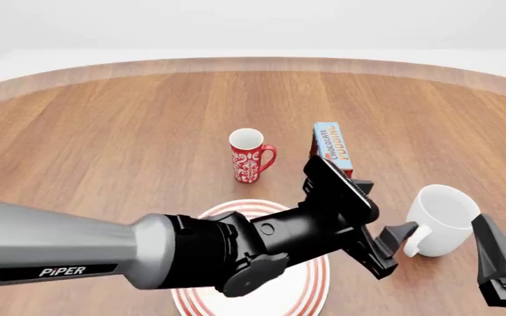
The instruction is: Pick up the white mug and put it on the plate, and put the chocolate pudding to the right of the plate.
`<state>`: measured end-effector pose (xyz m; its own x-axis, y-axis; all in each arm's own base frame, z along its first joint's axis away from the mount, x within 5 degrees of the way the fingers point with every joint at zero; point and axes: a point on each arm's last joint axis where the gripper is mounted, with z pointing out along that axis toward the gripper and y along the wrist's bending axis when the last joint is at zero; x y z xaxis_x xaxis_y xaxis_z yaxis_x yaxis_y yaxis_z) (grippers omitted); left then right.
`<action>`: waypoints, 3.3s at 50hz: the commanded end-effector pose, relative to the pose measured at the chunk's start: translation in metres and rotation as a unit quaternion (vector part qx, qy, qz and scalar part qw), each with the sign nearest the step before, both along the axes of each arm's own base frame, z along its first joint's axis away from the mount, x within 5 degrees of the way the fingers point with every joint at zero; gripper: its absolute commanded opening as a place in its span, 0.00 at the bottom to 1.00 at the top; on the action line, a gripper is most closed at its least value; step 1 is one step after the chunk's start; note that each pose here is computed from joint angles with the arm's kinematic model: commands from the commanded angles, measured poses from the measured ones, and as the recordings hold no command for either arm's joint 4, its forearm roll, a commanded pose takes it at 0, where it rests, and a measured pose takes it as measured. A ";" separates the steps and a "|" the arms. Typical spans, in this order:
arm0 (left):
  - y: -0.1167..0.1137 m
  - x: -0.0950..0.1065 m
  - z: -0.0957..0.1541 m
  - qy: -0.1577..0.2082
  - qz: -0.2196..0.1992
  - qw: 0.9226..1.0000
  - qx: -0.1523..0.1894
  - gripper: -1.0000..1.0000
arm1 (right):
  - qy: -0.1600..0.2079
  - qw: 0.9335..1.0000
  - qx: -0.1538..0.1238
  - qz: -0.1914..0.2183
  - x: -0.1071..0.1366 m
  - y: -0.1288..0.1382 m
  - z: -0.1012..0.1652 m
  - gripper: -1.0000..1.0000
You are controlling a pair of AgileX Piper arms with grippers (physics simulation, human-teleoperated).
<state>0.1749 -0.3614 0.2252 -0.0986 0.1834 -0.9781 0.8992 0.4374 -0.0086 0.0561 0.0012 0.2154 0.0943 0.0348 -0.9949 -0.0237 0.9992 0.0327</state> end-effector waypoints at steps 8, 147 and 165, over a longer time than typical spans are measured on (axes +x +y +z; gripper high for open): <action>-0.017 0.015 -0.014 0.010 0.008 1.000 0.009 1.00 | 0.000 1.000 0.001 0.001 0.000 0.000 0.000 1.00; -0.097 0.042 -0.117 0.083 0.009 0.993 0.084 1.00 | 0.001 1.000 0.010 0.004 0.000 0.000 0.000 1.00; -0.099 0.034 -0.118 0.079 -0.001 0.993 0.088 1.00 | 0.001 1.000 0.012 0.005 0.000 0.000 0.000 1.00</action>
<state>0.2143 -0.4596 0.1078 -0.2543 0.3446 -0.9036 0.8880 0.4534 -0.0769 0.0560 0.0015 0.2154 0.0915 0.0577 -0.9941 -0.0326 0.9980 0.0549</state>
